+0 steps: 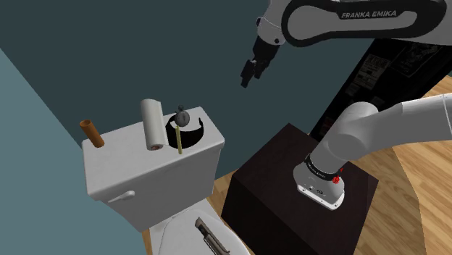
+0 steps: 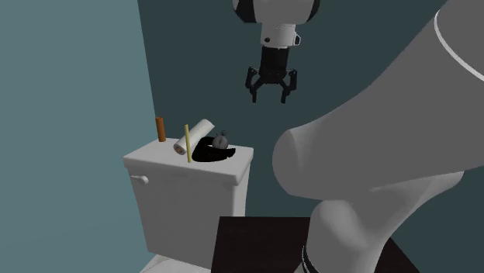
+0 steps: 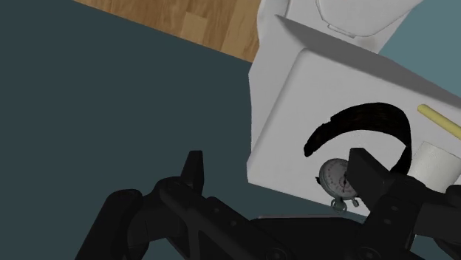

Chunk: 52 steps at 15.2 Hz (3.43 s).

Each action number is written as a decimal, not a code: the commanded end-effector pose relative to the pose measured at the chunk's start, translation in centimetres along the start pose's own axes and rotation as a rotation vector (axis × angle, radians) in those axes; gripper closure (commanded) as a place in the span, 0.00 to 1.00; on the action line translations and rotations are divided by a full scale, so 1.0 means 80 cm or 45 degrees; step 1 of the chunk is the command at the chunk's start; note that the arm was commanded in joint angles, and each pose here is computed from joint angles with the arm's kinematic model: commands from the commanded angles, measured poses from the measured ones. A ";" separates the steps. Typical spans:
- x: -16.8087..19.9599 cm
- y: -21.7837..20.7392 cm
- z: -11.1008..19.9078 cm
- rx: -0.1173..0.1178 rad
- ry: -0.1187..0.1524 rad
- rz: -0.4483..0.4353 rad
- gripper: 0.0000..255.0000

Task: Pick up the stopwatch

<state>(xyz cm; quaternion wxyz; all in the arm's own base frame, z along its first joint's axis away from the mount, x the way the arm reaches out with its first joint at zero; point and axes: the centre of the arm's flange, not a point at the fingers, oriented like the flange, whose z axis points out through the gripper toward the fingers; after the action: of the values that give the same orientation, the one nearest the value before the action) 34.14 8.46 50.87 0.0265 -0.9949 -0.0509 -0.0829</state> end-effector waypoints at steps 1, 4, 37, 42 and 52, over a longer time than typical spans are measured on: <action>0.013 -0.019 0.023 -0.008 0.038 -0.011 0.00; 0.030 -0.045 0.059 -0.021 0.088 -0.027 0.00; 0.164 -0.207 0.329 -0.111 0.412 -0.132 1.00; 0.164 -0.207 0.329 -0.111 0.412 -0.132 1.00; 0.174 -0.210 0.271 -0.111 0.412 -0.132 1.00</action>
<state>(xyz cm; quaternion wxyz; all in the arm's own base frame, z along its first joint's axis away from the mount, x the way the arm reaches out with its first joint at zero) 49.48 27.84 32.09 -0.0132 -0.9648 -0.0936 -0.2454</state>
